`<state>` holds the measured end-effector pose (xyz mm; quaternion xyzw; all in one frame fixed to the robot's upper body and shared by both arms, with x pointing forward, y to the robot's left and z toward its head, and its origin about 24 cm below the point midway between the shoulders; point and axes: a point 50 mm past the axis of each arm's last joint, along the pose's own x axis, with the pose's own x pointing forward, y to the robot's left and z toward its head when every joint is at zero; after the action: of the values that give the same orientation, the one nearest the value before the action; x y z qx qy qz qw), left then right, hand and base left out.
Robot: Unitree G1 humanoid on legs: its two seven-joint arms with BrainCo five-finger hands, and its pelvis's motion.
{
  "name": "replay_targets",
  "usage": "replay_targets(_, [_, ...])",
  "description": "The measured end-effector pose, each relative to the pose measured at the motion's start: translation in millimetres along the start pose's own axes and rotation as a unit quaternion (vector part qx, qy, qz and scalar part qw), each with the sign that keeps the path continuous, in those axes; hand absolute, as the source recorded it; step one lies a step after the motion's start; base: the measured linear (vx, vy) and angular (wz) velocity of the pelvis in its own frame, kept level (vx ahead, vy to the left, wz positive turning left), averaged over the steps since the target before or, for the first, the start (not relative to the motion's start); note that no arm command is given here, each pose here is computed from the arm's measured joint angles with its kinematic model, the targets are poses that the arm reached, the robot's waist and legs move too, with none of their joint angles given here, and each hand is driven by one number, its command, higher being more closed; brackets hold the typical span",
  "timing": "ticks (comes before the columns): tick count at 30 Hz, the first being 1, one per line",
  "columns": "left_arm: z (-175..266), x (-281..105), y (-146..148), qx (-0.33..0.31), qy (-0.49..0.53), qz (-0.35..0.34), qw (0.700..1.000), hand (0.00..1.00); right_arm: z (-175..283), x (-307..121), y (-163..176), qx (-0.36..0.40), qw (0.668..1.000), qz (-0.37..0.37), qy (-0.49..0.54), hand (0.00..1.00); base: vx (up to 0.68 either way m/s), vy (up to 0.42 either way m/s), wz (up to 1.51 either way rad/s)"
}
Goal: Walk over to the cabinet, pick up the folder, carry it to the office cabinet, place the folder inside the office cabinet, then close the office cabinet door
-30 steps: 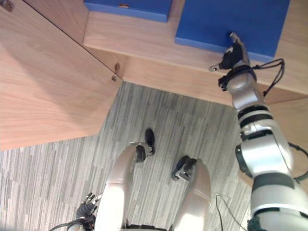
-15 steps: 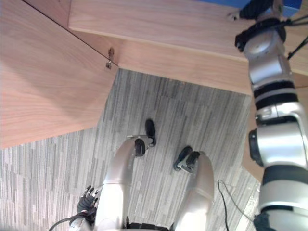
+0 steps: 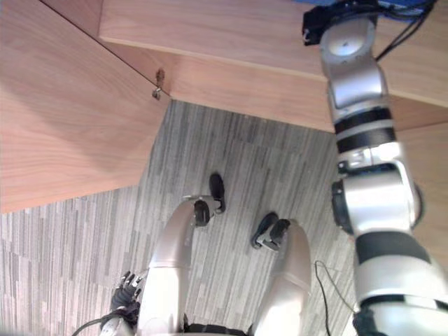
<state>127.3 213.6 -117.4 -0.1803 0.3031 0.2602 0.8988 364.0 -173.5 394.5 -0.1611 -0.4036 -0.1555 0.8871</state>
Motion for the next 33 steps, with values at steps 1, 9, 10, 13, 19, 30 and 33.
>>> replay_targets(1, [0,0,0,0.000,0.000,0.004,1.000,0.00,10,-6,0,0.039,0.999,-0.023,-0.022,0.00,0.01,-0.065,-0.05])
replay_targets(9, [1,1,-1,0.020,-0.005,0.021,1.000,0.00,10,-90,5,-0.006,0.979,-0.190,-0.068,0.00,0.02,-0.058,-0.17])
replay_targets(10, [2,1,0,0.024,-0.005,0.023,0.999,0.00,-1,-106,9,-0.032,0.980,-0.190,-0.055,0.00,0.03,0.006,-0.36])
replay_targets(13, [3,1,1,0.041,-0.009,0.025,0.999,0.00,-34,-142,22,-0.072,0.984,-0.164,0.010,0.00,0.07,0.032,-0.35])
replay_targets(19, [-4,0,11,0.065,0.007,0.045,0.997,0.00,-105,-246,76,-0.070,0.970,-0.022,0.230,0.00,0.09,0.030,-0.34])
replay_targets(30, [-43,-7,56,0.119,0.142,0.145,0.972,0.00,-186,-481,31,-0.006,0.745,0.055,0.665,0.00,0.08,0.012,-0.66])
replay_targets(33, [-45,-9,64,0.147,0.154,0.152,0.965,0.00,-183,-536,1,0.033,0.655,-0.035,0.755,0.00,-0.06,-0.152,-1.06])
